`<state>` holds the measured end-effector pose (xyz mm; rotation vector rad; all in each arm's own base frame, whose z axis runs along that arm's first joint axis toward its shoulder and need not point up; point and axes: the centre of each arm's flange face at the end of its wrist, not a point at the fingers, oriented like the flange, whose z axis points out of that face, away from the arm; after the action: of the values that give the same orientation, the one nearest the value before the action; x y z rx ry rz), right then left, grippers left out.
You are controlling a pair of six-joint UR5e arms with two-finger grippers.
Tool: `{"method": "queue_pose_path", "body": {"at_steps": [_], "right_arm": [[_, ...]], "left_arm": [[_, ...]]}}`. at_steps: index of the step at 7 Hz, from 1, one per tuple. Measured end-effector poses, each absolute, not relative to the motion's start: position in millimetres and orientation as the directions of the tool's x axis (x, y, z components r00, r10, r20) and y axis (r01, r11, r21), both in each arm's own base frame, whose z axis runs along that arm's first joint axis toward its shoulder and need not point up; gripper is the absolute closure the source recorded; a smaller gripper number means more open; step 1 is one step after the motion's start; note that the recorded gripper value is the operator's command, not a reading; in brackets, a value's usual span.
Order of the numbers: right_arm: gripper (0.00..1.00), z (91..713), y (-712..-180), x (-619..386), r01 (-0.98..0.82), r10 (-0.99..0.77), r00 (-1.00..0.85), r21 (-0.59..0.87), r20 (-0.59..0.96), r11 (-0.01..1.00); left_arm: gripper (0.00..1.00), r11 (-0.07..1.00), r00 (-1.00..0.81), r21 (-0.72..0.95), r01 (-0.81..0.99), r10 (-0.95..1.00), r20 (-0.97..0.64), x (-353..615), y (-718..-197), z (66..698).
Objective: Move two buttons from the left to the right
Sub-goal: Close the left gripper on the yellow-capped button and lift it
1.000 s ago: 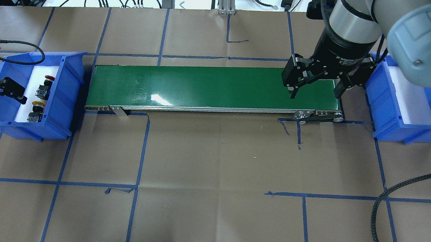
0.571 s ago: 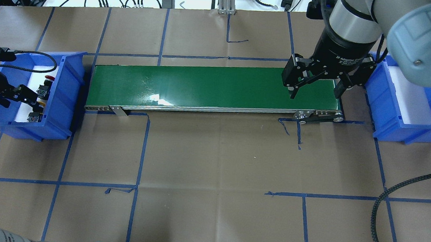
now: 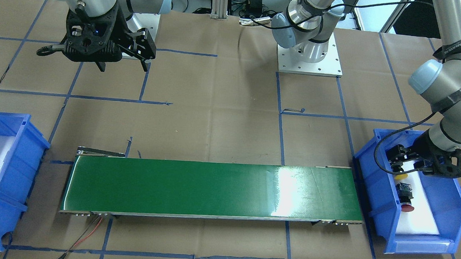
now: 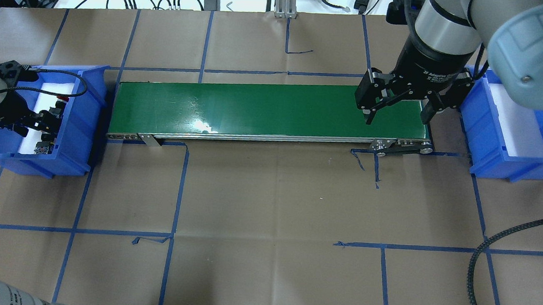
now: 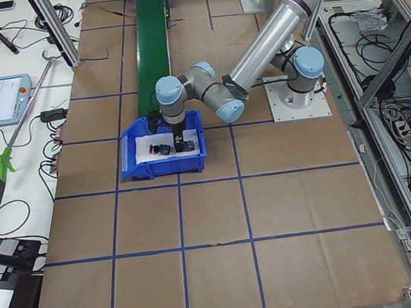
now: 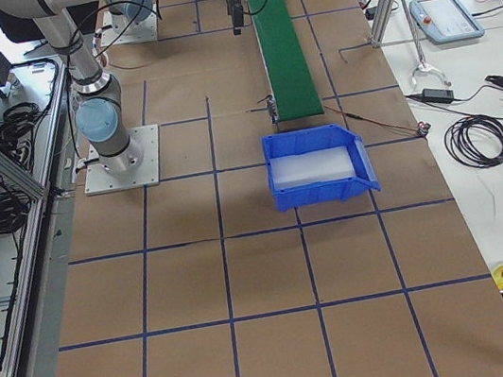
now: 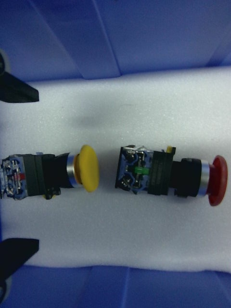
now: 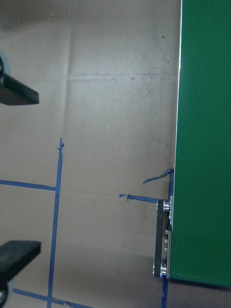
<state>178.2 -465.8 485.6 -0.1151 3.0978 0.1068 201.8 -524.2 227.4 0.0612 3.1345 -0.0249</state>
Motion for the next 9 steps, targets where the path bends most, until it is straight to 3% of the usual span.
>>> {"method": "queue_pose_path", "body": {"at_steps": [2,3,5,7,9], "right_arm": [[0.0,485.6,-465.7,178.3,-0.076,-0.073,-0.996,0.067,-0.042,0.995],[0.0,485.6,-465.7,178.4,-0.076,-0.073,-0.996,0.067,-0.042,0.995],[0.0,485.7,-465.6,178.3,-0.076,-0.073,-0.996,0.067,-0.042,0.995],[0.0,486.4,-465.2,177.7,-0.075,-0.072,-0.996,0.066,-0.042,0.995],[0.0,486.8,-464.8,177.7,-0.076,-0.073,-0.996,0.067,-0.042,0.995]], "left_arm": [[0.06,0.999,-0.999,-0.019,0.036,0.036,-0.011,200.0,-519.7,209.1],[0.21,0.999,-0.999,-0.02,0.031,0.031,-0.012,199.8,-519.1,206.9],[0.67,1.0,-1.0,-0.026,0.013,0.012,-0.016,201.5,-520.1,208.8],[0.98,1.0,-1.0,-0.028,-0.003,-0.004,-0.018,203.6,-520.8,210.7],[1.0,0.999,-1.0,-0.033,-0.009,-0.01,-0.022,206.0,-521.0,216.1]]}}
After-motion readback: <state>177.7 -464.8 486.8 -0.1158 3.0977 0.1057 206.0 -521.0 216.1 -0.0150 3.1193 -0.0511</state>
